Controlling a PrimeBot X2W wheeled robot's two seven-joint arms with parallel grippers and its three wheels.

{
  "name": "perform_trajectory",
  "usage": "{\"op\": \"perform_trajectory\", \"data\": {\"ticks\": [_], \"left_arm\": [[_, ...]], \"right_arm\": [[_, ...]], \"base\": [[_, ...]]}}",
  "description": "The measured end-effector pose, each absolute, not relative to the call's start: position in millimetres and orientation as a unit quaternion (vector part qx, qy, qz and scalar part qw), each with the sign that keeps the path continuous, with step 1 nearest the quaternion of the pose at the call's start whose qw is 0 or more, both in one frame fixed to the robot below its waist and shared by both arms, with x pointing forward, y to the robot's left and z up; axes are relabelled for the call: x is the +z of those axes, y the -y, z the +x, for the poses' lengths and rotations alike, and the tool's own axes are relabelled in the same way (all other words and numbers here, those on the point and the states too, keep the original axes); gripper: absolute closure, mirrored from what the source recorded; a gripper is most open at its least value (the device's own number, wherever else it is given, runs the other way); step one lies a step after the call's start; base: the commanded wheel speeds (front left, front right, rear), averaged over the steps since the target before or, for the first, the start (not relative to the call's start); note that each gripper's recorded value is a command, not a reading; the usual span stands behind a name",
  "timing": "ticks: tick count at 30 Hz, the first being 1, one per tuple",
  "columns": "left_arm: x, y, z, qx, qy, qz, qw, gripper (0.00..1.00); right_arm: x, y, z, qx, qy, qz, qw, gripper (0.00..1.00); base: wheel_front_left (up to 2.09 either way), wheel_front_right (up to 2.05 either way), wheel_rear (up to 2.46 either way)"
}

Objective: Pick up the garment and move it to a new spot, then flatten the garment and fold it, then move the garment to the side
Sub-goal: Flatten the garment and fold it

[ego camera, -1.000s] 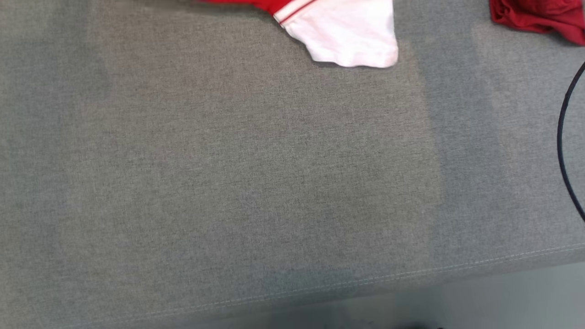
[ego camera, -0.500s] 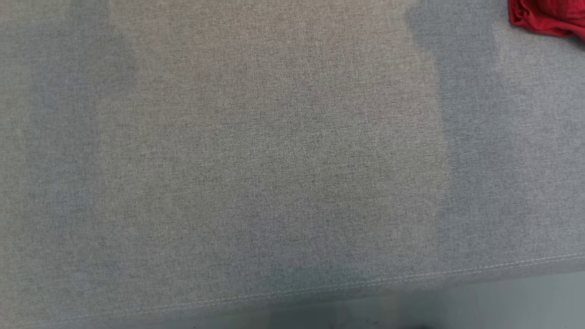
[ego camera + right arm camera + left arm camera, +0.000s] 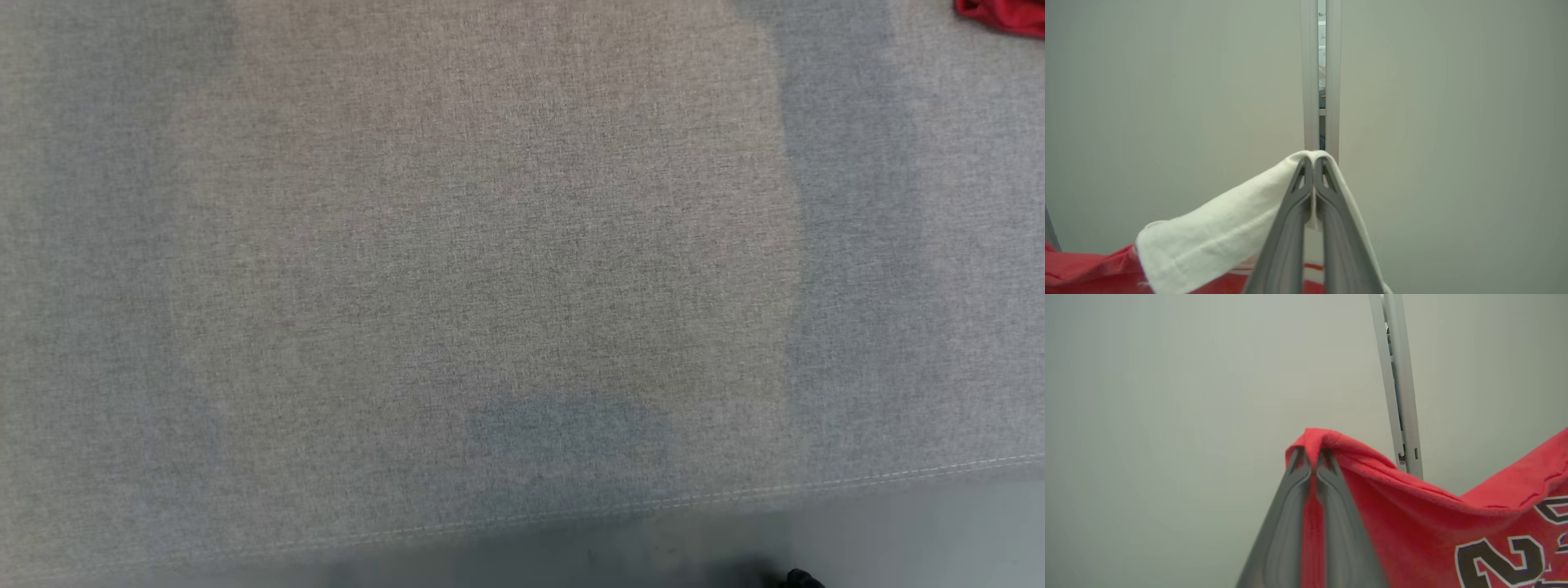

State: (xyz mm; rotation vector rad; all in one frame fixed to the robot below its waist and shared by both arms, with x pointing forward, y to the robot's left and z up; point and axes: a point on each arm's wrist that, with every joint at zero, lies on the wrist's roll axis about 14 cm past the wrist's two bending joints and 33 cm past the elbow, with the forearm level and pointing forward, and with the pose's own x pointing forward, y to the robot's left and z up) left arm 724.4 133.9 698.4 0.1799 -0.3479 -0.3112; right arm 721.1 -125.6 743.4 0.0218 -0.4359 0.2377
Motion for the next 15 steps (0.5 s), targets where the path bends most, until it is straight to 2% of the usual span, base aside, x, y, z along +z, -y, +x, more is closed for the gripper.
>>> {"op": "perform_trajectory", "data": {"ticks": [7, 15], "left_arm": [[648, -136, 727, -0.165, 0.141, 0.055, 0.974, 1.0], [615, -156, 696, -0.158, 0.122, 0.004, 0.98, 1.0]], "right_arm": [[689, 101, 727, 0.145, 0.181, 0.02, 0.972, 1.0], [632, 86, 702, 0.172, 0.12, 0.051, 0.976, 1.0]], "base": [[0.0, 0.0, 0.0], [0.0, 0.0, 0.0]]}}
